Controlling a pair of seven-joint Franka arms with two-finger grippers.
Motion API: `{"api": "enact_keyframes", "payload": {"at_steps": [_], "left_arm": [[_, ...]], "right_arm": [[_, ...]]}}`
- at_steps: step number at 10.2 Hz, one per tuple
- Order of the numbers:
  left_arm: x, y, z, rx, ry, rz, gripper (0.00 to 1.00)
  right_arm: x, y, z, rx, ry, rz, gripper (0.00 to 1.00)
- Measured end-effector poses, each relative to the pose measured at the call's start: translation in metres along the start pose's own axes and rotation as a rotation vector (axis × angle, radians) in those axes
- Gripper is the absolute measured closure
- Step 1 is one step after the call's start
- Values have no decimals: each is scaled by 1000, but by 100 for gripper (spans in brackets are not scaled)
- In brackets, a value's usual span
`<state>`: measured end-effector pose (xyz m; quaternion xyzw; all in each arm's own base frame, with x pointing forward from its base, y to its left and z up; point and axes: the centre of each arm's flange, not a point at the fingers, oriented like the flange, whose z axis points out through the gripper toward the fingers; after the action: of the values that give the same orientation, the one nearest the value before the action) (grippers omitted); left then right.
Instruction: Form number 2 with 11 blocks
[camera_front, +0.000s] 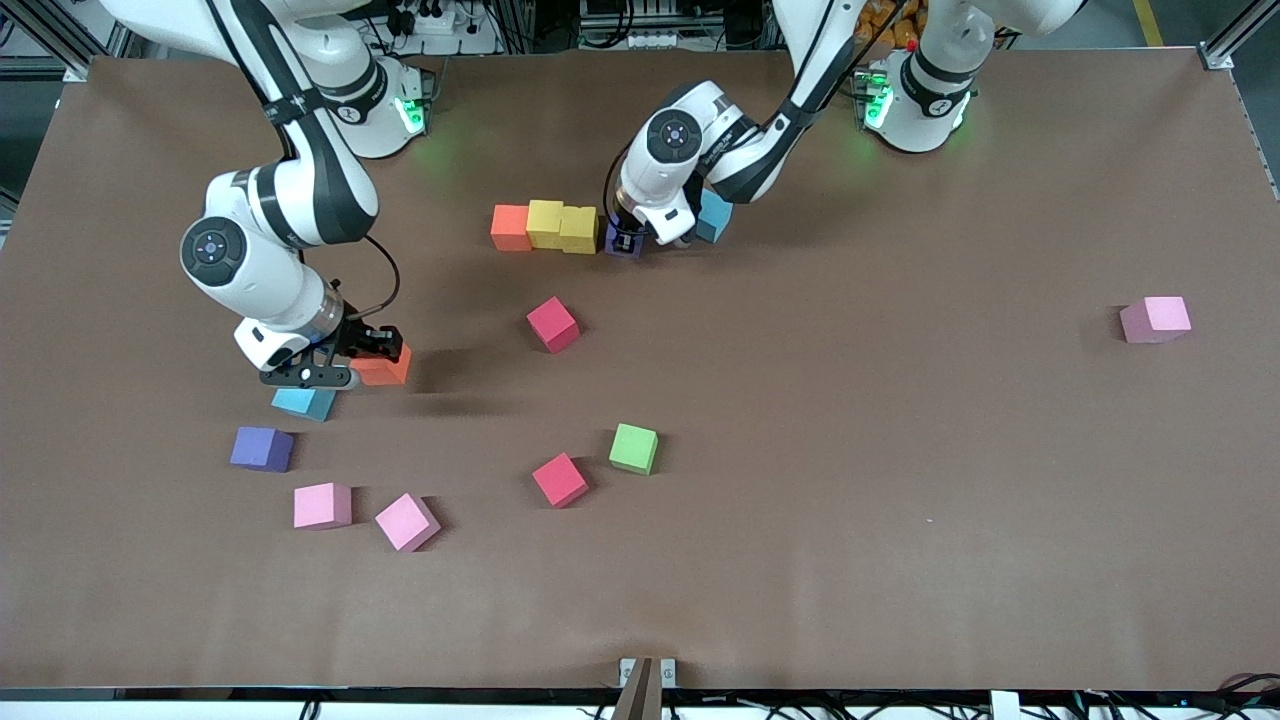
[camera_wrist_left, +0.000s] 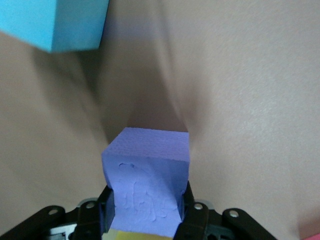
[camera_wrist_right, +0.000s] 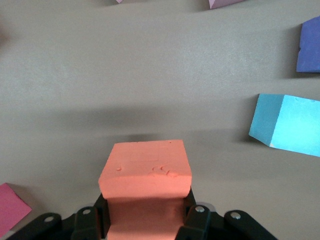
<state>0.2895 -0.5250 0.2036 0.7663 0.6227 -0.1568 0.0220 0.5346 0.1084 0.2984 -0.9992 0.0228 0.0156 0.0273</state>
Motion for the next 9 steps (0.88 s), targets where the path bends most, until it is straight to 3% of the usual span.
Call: {"api": "enact_keyframes", "payload": {"at_steps": [3,9], "left_arm": [[7,15,-14,64,28,188,47],[-10,28,-42,84,78,718,47]], "right_arm": [[1,-1,1,0,-1,0,43],[4,-7,1,1,1,2,43]]}}
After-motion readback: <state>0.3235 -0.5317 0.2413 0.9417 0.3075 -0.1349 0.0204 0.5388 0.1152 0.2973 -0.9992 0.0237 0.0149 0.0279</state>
